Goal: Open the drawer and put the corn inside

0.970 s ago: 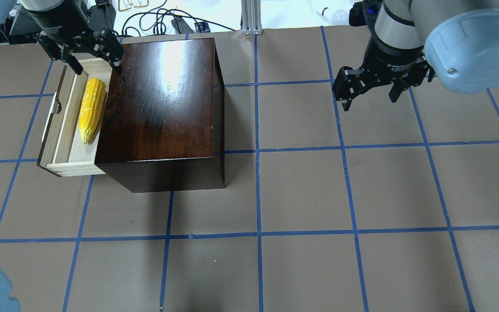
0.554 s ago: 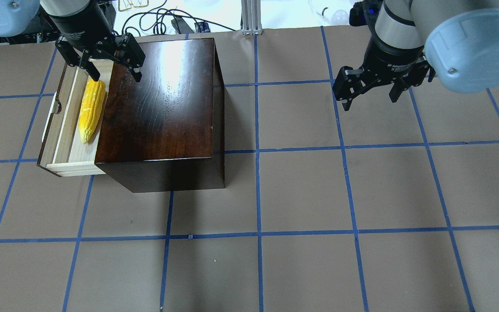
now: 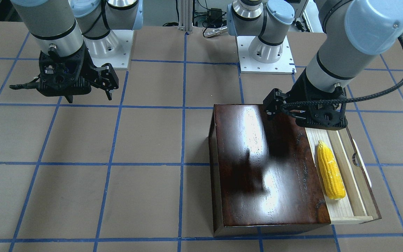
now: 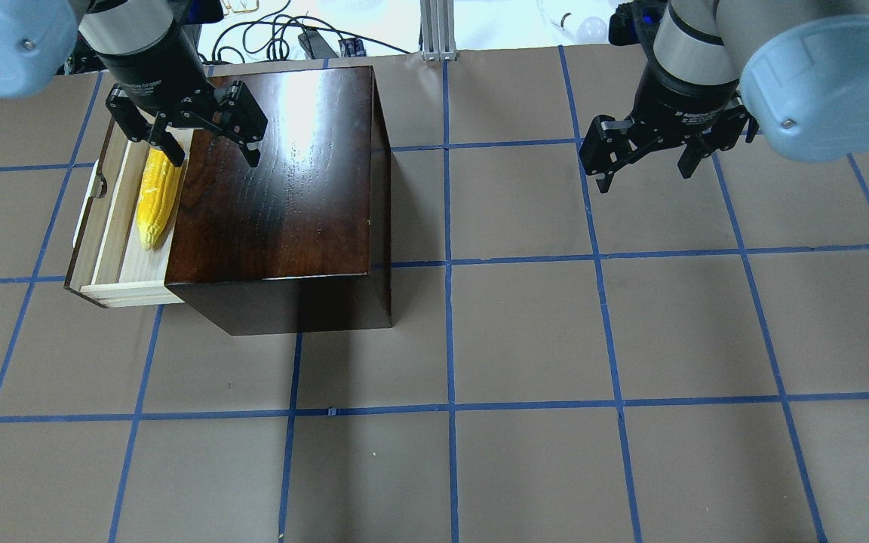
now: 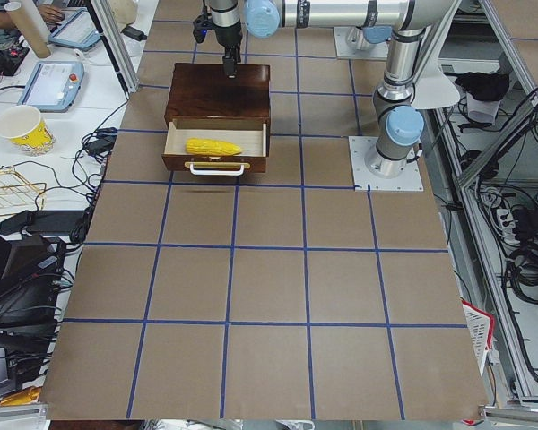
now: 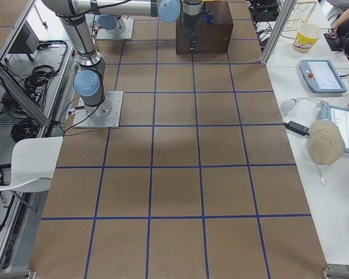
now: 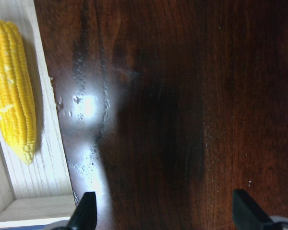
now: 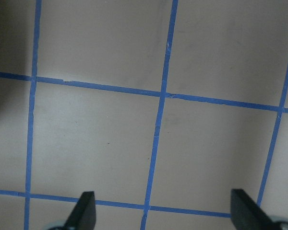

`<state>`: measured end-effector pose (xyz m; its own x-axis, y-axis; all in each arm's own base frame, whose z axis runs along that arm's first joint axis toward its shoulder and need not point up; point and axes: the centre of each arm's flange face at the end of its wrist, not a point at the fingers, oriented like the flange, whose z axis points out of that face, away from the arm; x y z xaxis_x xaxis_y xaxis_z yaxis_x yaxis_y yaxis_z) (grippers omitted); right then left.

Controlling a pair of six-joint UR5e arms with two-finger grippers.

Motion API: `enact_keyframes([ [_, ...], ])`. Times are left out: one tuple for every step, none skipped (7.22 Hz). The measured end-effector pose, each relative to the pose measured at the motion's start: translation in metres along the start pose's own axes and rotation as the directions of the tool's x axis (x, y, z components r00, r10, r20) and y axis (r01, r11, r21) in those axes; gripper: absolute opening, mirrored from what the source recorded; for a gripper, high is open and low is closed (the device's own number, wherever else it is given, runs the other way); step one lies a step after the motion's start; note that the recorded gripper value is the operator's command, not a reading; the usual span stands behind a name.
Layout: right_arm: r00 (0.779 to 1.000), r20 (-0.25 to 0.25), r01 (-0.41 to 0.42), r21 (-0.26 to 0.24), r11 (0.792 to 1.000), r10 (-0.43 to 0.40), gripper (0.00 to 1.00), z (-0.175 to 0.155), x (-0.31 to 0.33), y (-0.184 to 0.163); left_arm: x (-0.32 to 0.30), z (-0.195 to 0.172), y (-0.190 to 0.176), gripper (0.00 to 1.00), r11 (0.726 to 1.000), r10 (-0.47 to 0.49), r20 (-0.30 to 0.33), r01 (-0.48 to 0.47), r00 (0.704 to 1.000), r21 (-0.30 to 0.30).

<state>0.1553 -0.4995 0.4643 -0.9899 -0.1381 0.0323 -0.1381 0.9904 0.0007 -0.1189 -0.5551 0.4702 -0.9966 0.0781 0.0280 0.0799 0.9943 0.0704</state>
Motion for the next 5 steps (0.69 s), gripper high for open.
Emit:
enact_keyframes([
  [1.0,0.0,0.0,0.0,1.0,0.0,1.0,0.0,0.0,0.0,0.002,-0.003,0.006,1.0,1.0,0.001,0.001,-0.001,1.0,0.005],
  [1.0,0.0,0.0,0.0,1.0,0.0,1.0,0.0,0.0,0.0,0.003,-0.003,0.01,1.0,1.0,0.001,0.001,-0.001,1.0,0.005],
  [1.0,0.0,0.0,0.0,1.0,0.0,1.0,0.0,0.0,0.0,0.003,-0.001,0.014,1.0,1.0,0.001,0.001,-0.001,1.0,0.001],
  [1.0,0.0,0.001,0.0,1.0,-0.001,1.0,0.0,0.0,0.0,0.004,0.002,0.017,1.0,1.0,0.001,0.001,-0.001,1.0,-0.004],
  [1.0,0.0,0.001,0.0,1.0,-0.001,1.0,0.0,0.0,0.0,0.004,0.004,0.019,1.0,1.0,0.001,-0.001,-0.001,1.0,-0.003],
])
